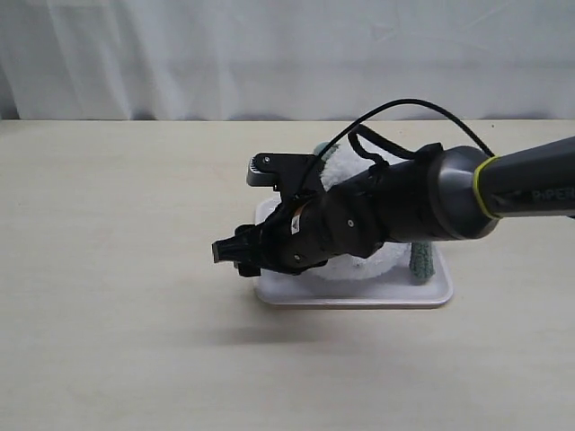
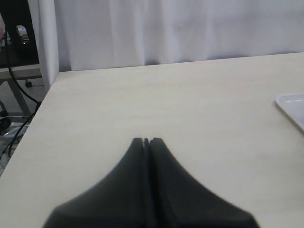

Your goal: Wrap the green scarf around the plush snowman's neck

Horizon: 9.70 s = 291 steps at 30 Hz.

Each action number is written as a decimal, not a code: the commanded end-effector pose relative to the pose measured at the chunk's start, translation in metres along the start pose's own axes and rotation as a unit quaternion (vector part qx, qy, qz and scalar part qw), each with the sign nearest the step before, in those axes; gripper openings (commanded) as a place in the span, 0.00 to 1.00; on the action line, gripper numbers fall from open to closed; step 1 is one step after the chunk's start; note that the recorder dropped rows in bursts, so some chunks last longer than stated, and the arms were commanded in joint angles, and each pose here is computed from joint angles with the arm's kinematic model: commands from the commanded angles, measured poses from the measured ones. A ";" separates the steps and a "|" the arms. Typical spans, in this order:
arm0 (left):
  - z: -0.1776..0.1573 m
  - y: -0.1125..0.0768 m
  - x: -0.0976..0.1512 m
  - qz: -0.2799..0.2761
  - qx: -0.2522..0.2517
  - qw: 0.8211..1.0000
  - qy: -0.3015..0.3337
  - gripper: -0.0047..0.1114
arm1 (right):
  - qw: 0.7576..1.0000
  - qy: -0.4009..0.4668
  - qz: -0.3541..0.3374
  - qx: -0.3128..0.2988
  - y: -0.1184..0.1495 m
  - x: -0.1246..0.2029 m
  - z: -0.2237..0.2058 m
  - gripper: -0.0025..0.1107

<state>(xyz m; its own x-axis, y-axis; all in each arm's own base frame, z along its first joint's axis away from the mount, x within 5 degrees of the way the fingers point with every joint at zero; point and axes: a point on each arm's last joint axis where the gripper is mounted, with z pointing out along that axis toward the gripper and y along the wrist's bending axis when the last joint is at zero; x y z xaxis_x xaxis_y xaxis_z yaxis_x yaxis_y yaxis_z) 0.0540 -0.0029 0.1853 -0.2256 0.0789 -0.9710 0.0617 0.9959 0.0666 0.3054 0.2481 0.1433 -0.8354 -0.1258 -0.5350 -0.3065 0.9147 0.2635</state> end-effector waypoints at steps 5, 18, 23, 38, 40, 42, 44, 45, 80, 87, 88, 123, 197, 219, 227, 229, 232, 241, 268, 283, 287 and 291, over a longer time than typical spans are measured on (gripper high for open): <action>0.000 0.000 0.000 -0.004 -0.002 1.000 -0.005 0.04 | 1.000 -0.013 0.002 0.000 -0.005 0.003 0.013 0.56; 0.000 0.000 0.000 -0.004 -0.002 1.000 -0.005 0.04 | 0.999 -0.004 -0.053 0.012 -0.007 0.004 0.013 0.06; 0.000 0.000 0.000 -0.004 -0.002 1.000 -0.005 0.04 | 0.996 0.024 -0.080 0.032 -0.006 0.002 -0.009 0.06; 0.000 0.000 0.000 -0.004 -0.002 1.000 -0.005 0.04 | 0.998 0.021 -0.049 0.021 -0.006 0.008 -0.043 0.35; 0.000 0.000 0.000 -0.004 -0.002 1.000 -0.005 0.04 | 0.999 0.022 -0.043 0.020 -0.008 0.012 -0.038 0.52; 0.000 0.000 0.000 -0.004 -0.002 1.000 -0.005 0.04 | 1.000 0.019 -0.021 0.013 -0.008 0.014 -0.033 0.63; 0.000 0.000 0.000 -0.004 -0.002 1.000 -0.005 0.04 | 1.000 0.005 0.005 0.002 -0.006 0.013 -0.027 0.64; 0.000 0.000 0.000 -0.004 -0.002 1.000 -0.005 0.04 | 1.000 -0.004 0.010 -0.005 -0.003 0.013 -0.024 0.63; 0.000 0.000 0.000 -0.004 -0.002 1.000 -0.005 0.04 | 0.995 -0.087 0.035 -0.028 -0.010 0.009 0.013 0.59; 0.000 0.000 0.000 -0.004 -0.002 1.000 -0.005 0.04 | 0.996 -0.080 0.043 -0.021 -0.015 0.018 0.030 0.45; 0.000 0.000 0.000 -0.004 -0.002 1.000 -0.005 0.04 | 0.996 -0.080 0.043 -0.021 -0.016 0.019 0.031 0.42; 0.000 0.000 0.000 -0.004 -0.002 1.000 -0.005 0.04 | 0.605 -0.027 -0.763 0.225 0.052 0.014 -0.028 0.60; 0.000 0.000 0.000 -0.004 -0.002 1.000 -0.005 0.04 | 0.698 0.055 -0.691 0.180 0.031 0.028 -0.042 0.06; 0.000 0.000 0.000 -0.004 -0.002 1.000 -0.005 0.04 | 0.798 0.021 -0.576 0.177 0.024 0.020 -0.067 0.52; 0.000 0.000 0.000 -0.004 -0.002 1.000 -0.005 0.04 | 0.894 0.004 -0.428 0.135 0.028 0.016 -0.127 0.52; 0.000 0.000 0.000 -0.004 -0.002 1.000 -0.005 0.04 | 0.901 -0.005 -0.415 0.128 0.028 0.015 -0.140 0.52; 0.000 0.000 0.000 -0.004 -0.002 1.000 -0.005 0.04 | 0.909 -0.027 -0.398 0.121 0.029 0.012 -0.156 0.48; 0.000 0.000 0.000 -0.004 -0.002 1.000 -0.005 0.04 | 0.956 -0.129 -0.229 0.133 0.023 -0.038 -0.168 0.06; 0.000 0.000 0.000 -0.004 -0.002 1.000 -0.005 0.04 | 0.981 0.044 -0.068 0.177 -0.030 -0.099 -0.042 0.06; 0.000 0.000 0.000 -0.004 -0.002 1.000 -0.005 0.04 | 0.976 0.039 -0.133 0.168 -0.011 -0.104 -0.065 0.06; 0.000 0.000 0.000 -0.004 -0.002 1.000 -0.005 0.04 | 0.977 0.008 -0.146 0.156 -0.006 -0.112 -0.068 0.06; 0.000 0.000 0.000 -0.004 -0.002 1.000 -0.005 0.04 | 0.974 0.003 -0.160 0.163 -0.008 -0.113 -0.062 0.06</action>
<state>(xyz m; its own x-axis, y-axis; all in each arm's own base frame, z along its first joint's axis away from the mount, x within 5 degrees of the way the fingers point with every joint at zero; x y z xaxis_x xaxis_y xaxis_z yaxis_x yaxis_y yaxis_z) 0.0540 -0.0029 0.1853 -0.2256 0.0789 -0.9710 0.0617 0.9959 0.0666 0.3711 0.2298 0.2521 -0.7463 -0.4004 -0.5317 -0.3743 0.9130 -0.1622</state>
